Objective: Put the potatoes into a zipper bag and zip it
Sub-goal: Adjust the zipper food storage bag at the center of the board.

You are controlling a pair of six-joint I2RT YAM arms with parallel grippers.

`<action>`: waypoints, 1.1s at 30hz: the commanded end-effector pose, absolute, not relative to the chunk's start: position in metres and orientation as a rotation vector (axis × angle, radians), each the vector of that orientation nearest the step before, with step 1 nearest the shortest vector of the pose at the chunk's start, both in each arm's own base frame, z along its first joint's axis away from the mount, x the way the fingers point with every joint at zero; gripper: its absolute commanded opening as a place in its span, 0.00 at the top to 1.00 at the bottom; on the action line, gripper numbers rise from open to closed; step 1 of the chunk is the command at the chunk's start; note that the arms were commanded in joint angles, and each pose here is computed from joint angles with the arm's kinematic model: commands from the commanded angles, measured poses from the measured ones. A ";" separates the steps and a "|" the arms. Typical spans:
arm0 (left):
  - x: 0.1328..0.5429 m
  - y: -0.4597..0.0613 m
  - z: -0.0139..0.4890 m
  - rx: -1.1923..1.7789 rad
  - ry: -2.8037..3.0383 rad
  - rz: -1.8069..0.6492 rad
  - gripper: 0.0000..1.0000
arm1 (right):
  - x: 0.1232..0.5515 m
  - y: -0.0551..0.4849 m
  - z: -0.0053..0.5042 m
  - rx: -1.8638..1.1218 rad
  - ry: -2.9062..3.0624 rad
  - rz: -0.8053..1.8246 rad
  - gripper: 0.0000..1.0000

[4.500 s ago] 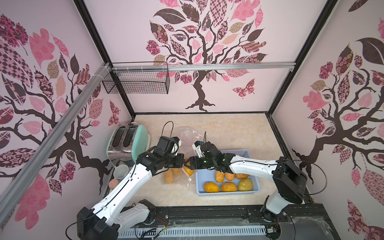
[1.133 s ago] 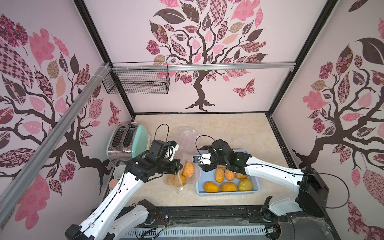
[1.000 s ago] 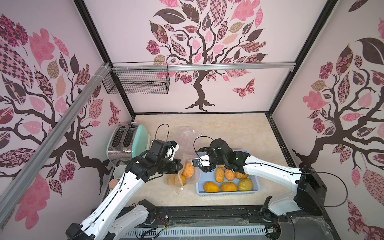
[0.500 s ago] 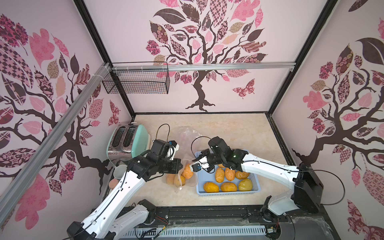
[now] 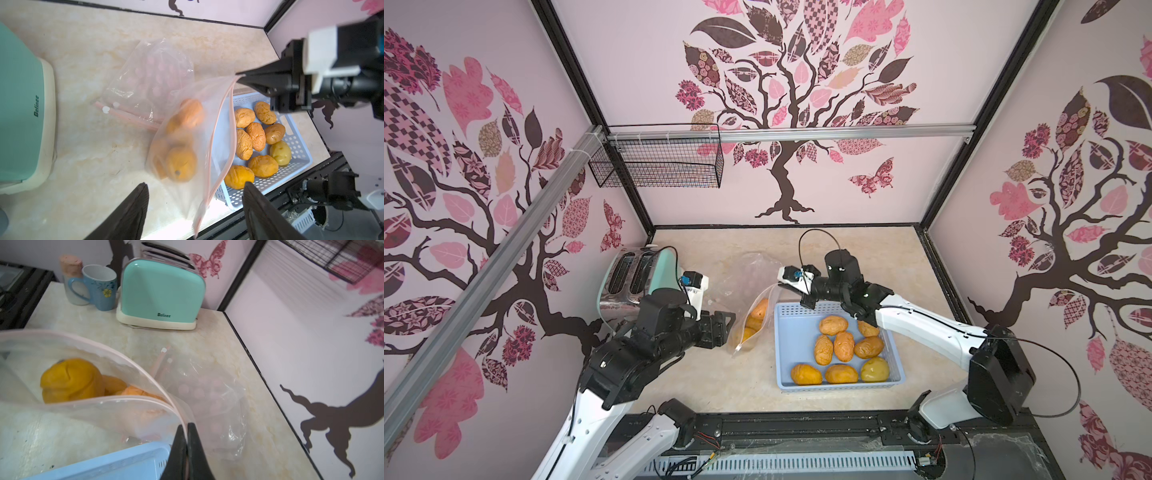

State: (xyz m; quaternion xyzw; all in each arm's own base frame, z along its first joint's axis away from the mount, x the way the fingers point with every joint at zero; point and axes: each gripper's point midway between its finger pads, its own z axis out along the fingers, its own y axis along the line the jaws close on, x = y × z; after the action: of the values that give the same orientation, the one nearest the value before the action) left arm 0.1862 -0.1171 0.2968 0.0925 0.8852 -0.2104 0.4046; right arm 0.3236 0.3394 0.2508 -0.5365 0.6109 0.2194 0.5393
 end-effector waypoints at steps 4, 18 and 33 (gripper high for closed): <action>0.191 -0.138 0.273 0.387 2.162 -0.587 0.24 | 0.364 0.332 0.259 -0.967 1.638 0.670 1.00; 0.185 -0.175 0.247 0.493 2.079 -0.708 0.42 | 0.389 0.319 0.248 -0.758 1.795 0.748 1.00; 0.211 -0.188 0.240 0.254 2.183 -0.710 0.47 | 0.388 0.321 0.232 -0.736 1.872 0.788 1.00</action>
State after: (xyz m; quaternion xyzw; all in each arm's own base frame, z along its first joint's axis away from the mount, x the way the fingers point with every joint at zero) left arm 0.2050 -0.1778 0.2197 0.1266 0.8833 -0.2420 0.3810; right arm 0.3819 0.3181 0.2276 -0.3091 0.7606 0.3160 0.4755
